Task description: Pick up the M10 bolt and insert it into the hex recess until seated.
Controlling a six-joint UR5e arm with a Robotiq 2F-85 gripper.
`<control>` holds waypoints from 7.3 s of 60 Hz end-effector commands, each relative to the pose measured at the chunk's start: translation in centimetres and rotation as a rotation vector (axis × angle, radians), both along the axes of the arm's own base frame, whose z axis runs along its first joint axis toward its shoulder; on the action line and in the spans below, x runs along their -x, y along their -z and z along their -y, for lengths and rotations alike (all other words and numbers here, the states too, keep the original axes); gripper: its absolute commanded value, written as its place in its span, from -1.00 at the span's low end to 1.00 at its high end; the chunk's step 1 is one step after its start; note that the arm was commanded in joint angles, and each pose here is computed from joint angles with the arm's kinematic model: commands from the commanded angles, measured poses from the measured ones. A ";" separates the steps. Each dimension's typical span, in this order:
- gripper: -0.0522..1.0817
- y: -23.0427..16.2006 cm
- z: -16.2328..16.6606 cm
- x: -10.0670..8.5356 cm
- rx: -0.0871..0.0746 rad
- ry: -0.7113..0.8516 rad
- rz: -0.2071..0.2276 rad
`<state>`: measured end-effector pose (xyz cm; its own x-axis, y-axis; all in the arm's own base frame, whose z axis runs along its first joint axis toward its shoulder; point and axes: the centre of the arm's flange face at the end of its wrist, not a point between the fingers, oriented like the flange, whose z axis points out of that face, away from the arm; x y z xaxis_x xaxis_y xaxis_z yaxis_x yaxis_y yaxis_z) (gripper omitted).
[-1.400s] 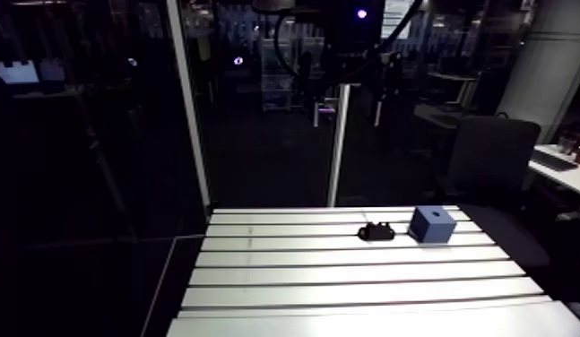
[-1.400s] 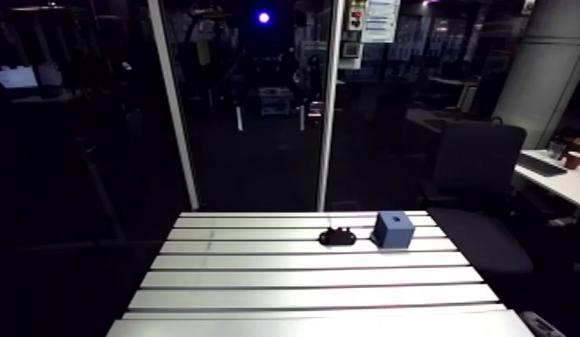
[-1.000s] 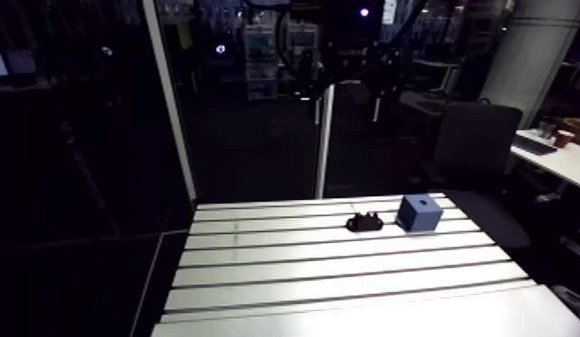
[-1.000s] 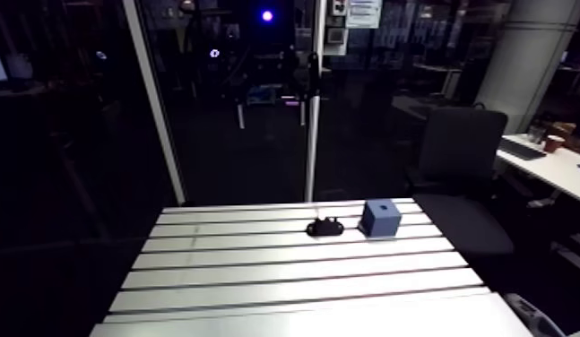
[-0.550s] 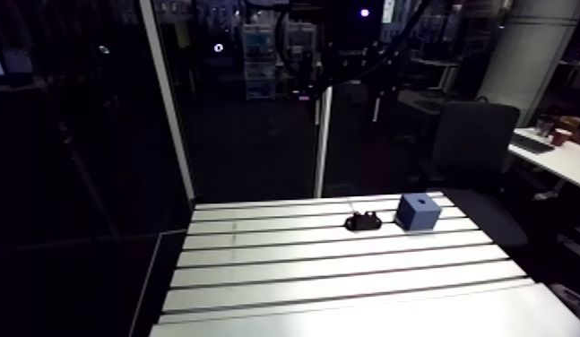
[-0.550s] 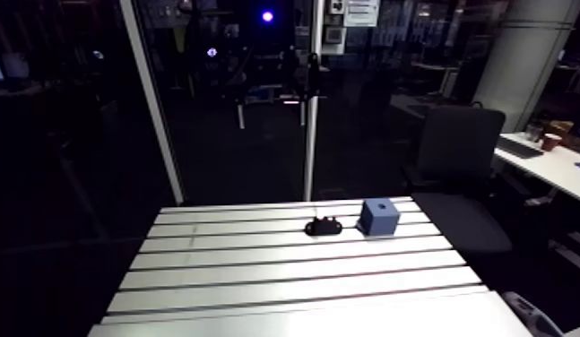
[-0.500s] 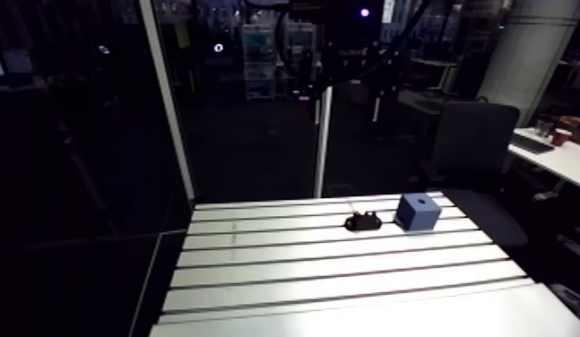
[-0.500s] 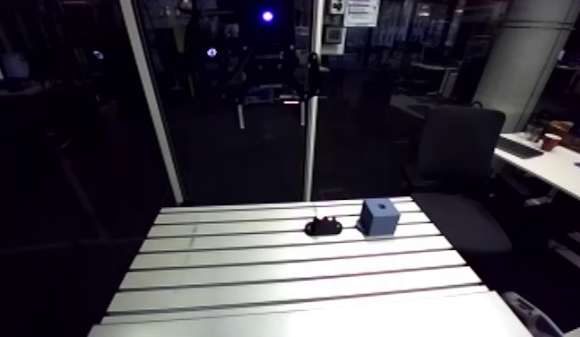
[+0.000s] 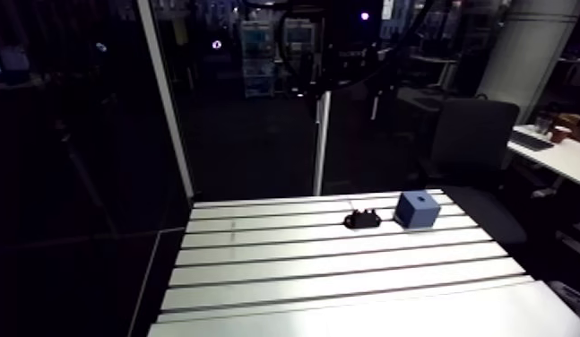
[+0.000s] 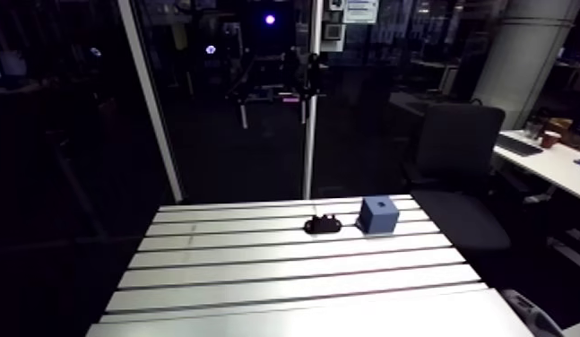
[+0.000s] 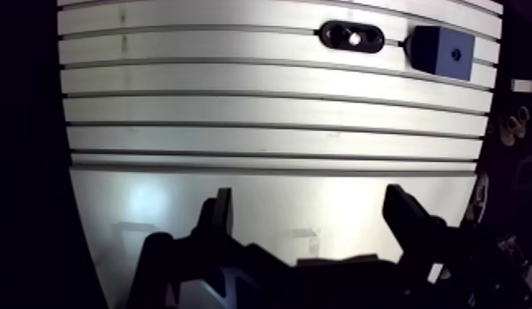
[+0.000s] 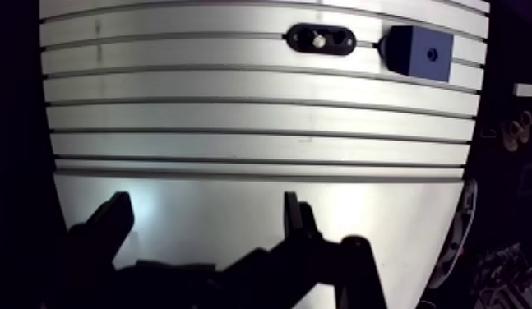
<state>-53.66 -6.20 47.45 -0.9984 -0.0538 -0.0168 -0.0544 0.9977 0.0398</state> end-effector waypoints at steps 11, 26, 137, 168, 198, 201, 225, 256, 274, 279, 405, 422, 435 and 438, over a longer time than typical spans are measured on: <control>-0.90 3.1 -3.0 2.4 -0.015 -0.022 -0.066; -0.90 5.8 -4.4 3.4 -0.009 -0.011 -0.055; -0.69 22.5 -10.4 6.6 -0.003 0.083 -0.156; -0.34 23.9 -10.9 6.8 -0.003 0.088 -0.165; -0.25 25.3 -11.8 6.8 0.001 0.104 -0.142; -0.23 25.5 -11.9 6.8 0.002 0.106 -0.140; -0.23 25.8 -11.9 6.8 0.019 0.108 -0.139; -0.19 26.6 -11.8 6.8 0.021 0.106 -0.124; -0.13 26.9 -11.8 6.8 0.021 0.104 -0.119; -0.13 26.9 -11.8 6.9 0.023 0.103 -0.119; 0.20 27.5 -11.5 6.9 0.026 0.094 -0.109; 0.25 27.5 -11.6 6.9 0.025 0.094 -0.109; 0.27 27.5 -11.5 6.9 0.025 0.091 -0.109; 0.28 27.5 -11.5 6.9 0.025 0.091 -0.109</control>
<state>-60.55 5.32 19.98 -0.9950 0.0389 0.0921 0.0405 0.9991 0.0148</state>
